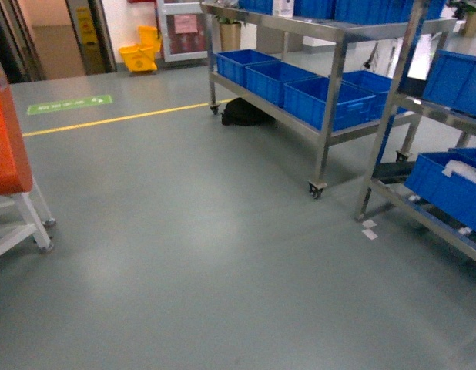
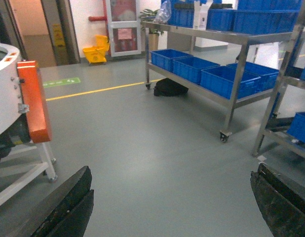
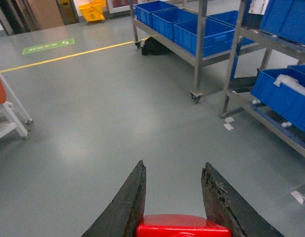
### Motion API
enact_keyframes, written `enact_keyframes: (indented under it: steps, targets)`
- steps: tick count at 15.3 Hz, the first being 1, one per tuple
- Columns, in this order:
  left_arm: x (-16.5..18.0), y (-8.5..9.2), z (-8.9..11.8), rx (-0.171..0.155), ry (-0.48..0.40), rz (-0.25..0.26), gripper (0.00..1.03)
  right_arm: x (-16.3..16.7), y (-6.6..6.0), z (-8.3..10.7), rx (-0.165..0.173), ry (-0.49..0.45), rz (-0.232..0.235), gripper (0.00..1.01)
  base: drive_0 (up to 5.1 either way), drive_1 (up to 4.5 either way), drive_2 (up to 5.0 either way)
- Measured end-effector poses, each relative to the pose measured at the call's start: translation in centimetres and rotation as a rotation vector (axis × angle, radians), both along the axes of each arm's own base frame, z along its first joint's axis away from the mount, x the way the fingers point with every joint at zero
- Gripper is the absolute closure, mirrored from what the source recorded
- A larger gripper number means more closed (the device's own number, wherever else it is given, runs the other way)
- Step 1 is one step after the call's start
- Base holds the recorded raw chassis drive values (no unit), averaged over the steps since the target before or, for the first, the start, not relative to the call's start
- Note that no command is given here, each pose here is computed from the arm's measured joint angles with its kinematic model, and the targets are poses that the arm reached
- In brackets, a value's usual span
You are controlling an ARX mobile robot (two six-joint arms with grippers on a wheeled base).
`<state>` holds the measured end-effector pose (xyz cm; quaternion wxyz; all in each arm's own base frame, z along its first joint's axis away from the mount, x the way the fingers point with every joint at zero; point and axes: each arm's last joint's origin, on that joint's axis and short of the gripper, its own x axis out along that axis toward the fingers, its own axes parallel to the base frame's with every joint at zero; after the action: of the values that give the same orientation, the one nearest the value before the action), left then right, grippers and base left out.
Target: Pick red block from blue box to shelf
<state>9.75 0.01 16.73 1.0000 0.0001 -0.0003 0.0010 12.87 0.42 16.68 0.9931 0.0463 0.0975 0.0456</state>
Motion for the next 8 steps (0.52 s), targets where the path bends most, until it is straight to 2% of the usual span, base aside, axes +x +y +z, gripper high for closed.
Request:
enact_keyframes:
  steps: [8]
  targets:
    - [0.00,0.00,0.00,0.000,0.000,-0.001,0.05,0.00,0.00,0.00,0.000,0.000,0.000,0.73,-1.5,-1.53,-1.5]
